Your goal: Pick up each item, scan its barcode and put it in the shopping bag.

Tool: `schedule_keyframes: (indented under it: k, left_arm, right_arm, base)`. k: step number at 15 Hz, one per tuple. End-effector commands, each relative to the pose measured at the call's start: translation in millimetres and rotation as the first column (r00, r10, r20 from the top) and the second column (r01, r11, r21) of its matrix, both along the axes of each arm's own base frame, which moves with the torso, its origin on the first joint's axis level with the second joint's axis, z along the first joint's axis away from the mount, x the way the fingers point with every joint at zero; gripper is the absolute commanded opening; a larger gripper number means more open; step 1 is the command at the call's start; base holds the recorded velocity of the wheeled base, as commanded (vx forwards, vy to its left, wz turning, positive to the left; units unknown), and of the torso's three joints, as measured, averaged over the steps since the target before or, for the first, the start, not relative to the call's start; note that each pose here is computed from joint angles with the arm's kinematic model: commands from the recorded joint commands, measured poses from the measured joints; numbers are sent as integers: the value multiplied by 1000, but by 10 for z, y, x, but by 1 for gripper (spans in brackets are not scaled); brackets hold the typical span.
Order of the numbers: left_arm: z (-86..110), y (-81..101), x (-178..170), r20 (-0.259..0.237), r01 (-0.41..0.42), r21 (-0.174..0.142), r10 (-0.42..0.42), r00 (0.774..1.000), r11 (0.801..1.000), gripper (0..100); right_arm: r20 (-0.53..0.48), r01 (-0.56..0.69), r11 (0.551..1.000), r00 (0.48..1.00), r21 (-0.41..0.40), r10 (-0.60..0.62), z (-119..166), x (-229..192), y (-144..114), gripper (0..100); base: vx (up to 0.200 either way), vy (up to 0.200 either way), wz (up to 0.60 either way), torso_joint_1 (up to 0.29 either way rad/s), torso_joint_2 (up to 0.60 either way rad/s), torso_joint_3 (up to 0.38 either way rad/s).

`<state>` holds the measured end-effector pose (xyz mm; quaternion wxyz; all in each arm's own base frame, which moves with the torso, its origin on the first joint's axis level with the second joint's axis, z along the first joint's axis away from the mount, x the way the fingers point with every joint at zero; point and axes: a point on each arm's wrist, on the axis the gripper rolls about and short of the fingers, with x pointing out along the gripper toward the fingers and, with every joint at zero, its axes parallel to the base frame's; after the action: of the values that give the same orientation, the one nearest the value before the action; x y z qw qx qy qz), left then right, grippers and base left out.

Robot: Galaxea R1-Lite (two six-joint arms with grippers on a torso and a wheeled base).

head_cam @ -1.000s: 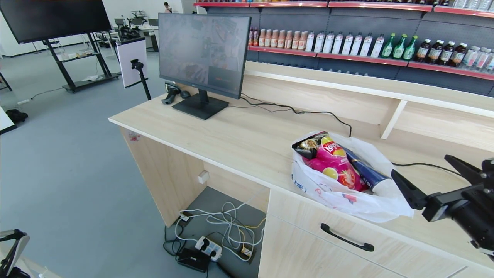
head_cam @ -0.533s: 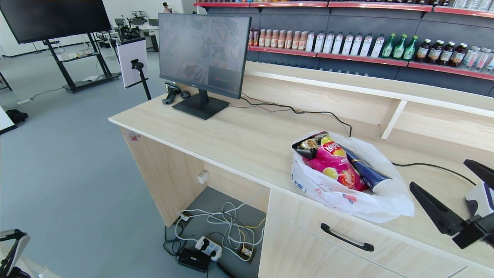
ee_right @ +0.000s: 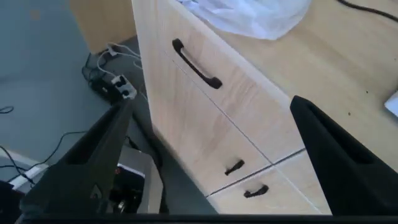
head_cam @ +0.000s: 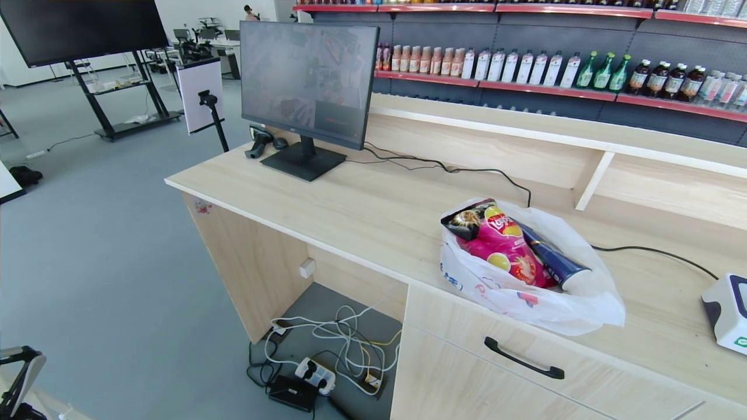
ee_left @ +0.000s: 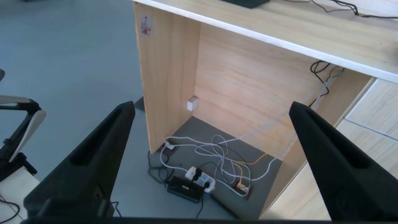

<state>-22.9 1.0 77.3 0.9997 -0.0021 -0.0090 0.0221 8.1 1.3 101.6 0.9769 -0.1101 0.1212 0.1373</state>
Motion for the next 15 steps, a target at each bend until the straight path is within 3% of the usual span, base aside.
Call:
schedule_keyframes:
  k: [1,2,3,8,12,13,15]
  left_arm:
    - [0,0,0,-1,-2,-1,2,1000,1000,100]
    - [-2,0,0,-2,-2,-2,2,1000,1000,100]
    - [-2,0,0,-2,-2,-2,2,1000,1000,100]
    - [-2,0,0,-2,-2,-4,2,1000,1000,100]
    - [-2,0,0,-2,-2,-4,2,1000,1000,100]
    - [-2,0,0,-2,-2,-7,2,1000,1000,100]
    - [-2,0,0,-2,-2,-7,2,1000,1000,100]
  right_arm:
    - [114,298,950,944,97,-308,54,-168,-27,100]
    - [93,400,908,907,121,-412,42,-169,-10,100]
    - [85,403,906,906,131,-416,0,-196,8,100]
    - [278,254,963,922,84,-268,-113,-223,34,100]
    - [252,228,969,936,90,-244,-145,-231,36,100]
    - [235,132,988,961,76,-146,-169,-233,47,100]
    - [186,103,992,976,66,-114,-208,-226,48,100]
  base:
    - [0,0,0,0,0,0]
    - [0,0,0,0,0,0]
    - [0,0,0,0,0,0]
    - [0,0,0,0,0,0]
    - [0,0,0,0,0,0]
    - [0,0,0,0,0,0]
    - [0,0,0,0,0,0]
